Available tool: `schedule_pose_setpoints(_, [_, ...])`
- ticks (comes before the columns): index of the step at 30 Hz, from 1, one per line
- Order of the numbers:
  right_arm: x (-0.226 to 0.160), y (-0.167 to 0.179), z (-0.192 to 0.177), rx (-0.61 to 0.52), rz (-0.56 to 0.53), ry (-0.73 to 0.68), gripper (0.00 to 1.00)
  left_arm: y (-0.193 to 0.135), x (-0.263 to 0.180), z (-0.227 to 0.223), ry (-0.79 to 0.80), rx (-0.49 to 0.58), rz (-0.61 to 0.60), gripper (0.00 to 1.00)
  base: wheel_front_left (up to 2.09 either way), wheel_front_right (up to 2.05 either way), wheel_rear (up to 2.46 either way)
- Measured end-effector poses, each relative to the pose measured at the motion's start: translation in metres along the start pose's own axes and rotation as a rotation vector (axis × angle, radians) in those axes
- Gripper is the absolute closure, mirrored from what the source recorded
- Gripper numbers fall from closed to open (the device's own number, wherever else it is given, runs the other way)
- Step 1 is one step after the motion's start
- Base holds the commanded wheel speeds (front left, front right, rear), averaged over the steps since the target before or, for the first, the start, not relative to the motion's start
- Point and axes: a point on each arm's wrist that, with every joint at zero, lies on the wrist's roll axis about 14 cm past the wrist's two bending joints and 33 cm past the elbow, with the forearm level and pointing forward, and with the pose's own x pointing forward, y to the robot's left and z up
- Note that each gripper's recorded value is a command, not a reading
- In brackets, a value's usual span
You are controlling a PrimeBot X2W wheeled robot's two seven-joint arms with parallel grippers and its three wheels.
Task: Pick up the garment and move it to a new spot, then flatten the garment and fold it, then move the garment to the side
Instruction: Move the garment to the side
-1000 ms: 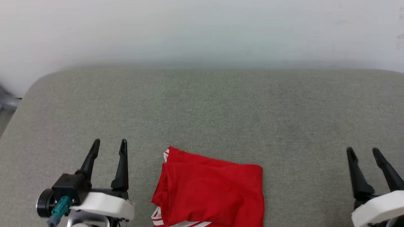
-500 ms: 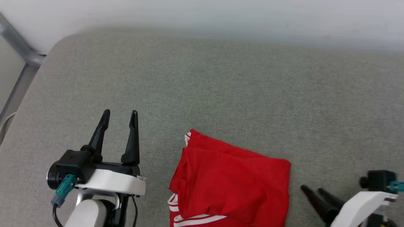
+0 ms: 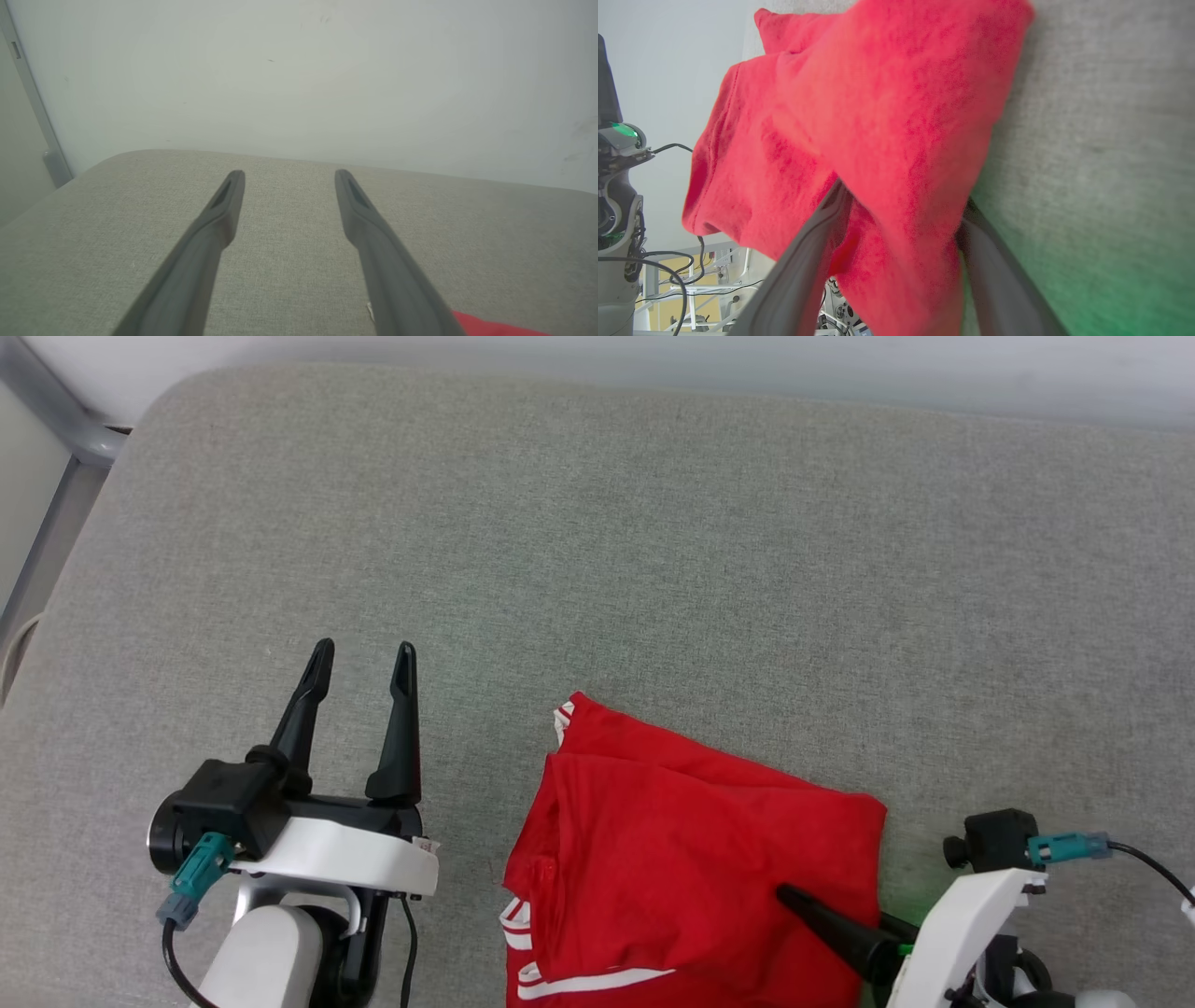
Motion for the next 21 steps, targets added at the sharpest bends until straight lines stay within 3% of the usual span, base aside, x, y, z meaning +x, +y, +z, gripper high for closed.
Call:
schedule_pose_setpoints(2, [0.004,0.003,-0.001,-0.003,0.008,0.005,1.0,-0.001,0.001,-0.001,0.002,-0.002,-0.005,0.0,0.0,0.0,0.0])
schedule_pose_setpoints(8, [-0.002,0.006,0.01,-0.09,0.001,-0.038,1.0,-0.002,0.0,0.0,-0.002,-0.002,-0.007,0.0,0.0,0.0,0.0])
schedule_pose_setpoints(14, [-0.033,0.004,0.039,-0.262,-0.061,-0.138,1.0,-0.011,-0.003,0.004,-0.013,-0.011,-0.039,0.0,0.0,0.0,0.0])
schedule_pose_setpoints(21, [-0.09,-0.024,0.064,-0.402,-0.229,-0.216,1.0,-0.049,0.006,0.006,-0.032,-0.044,-0.146,0.0,0.0,0.0,0.0])
